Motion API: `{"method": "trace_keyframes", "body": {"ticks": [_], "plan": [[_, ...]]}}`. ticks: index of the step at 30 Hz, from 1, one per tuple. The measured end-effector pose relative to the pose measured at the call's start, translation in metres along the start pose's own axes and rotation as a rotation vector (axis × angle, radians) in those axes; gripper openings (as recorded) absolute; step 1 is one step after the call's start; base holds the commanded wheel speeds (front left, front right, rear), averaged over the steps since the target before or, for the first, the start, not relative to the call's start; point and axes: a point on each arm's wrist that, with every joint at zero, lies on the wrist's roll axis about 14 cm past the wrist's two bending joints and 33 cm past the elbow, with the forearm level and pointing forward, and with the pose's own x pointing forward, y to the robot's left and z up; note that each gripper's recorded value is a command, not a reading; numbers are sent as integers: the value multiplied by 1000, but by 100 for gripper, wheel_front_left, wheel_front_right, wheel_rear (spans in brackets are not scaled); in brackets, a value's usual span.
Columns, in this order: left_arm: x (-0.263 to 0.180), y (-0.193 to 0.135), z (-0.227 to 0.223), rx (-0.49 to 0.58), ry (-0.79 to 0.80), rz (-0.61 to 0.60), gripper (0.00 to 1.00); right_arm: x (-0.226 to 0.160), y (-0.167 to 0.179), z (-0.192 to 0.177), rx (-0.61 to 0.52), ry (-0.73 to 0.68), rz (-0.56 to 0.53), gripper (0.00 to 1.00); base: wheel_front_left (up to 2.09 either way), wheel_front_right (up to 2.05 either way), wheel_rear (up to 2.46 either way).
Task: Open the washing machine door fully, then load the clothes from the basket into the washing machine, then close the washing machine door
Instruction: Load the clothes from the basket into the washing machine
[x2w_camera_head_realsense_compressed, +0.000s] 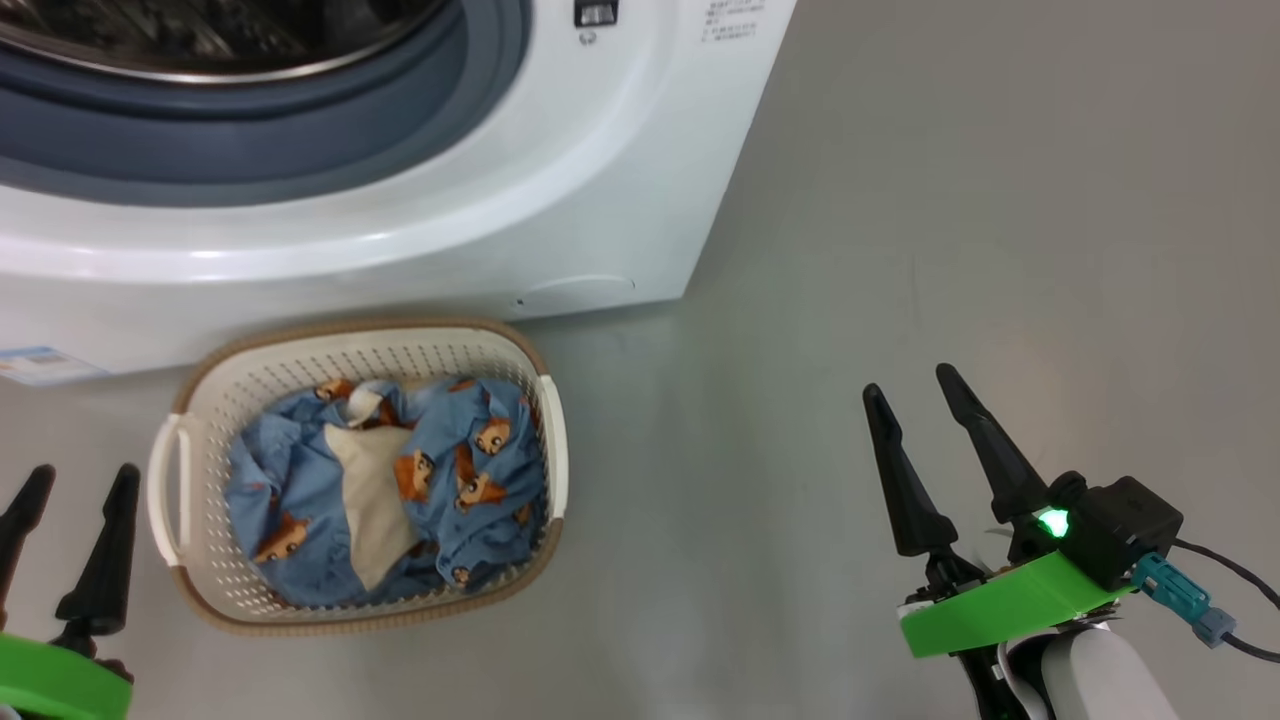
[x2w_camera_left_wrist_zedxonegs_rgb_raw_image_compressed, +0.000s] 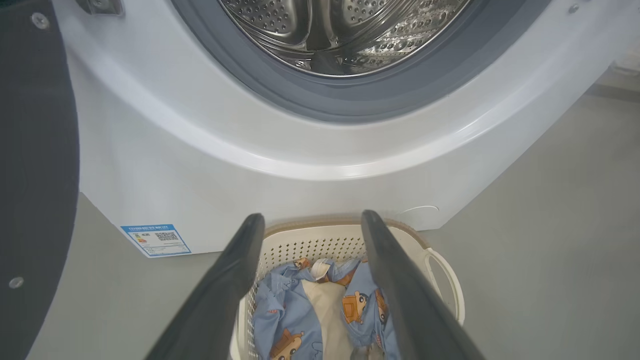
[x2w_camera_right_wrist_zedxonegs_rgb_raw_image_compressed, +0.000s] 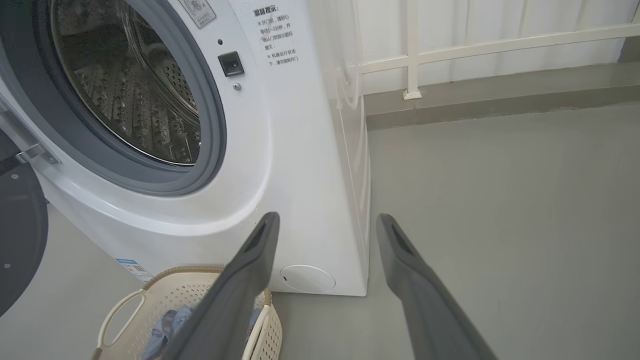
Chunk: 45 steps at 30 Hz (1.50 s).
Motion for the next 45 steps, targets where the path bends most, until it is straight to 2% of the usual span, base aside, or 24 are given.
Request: {"method": "trace_keyframes", "body": {"ticks": [12,27,45], "plan": [[36,6,-56,29,168,-64,100,14,-9,-27,23,57,-19,100,0,0,0],[81,6,-135,8,350,-140,100,25,-24,-62,37,129,-53,100,0,0,0],[107,-3,-219,15,547,-195,100,19,-37,-75,34,164,-94,100,0,0,0]]}}
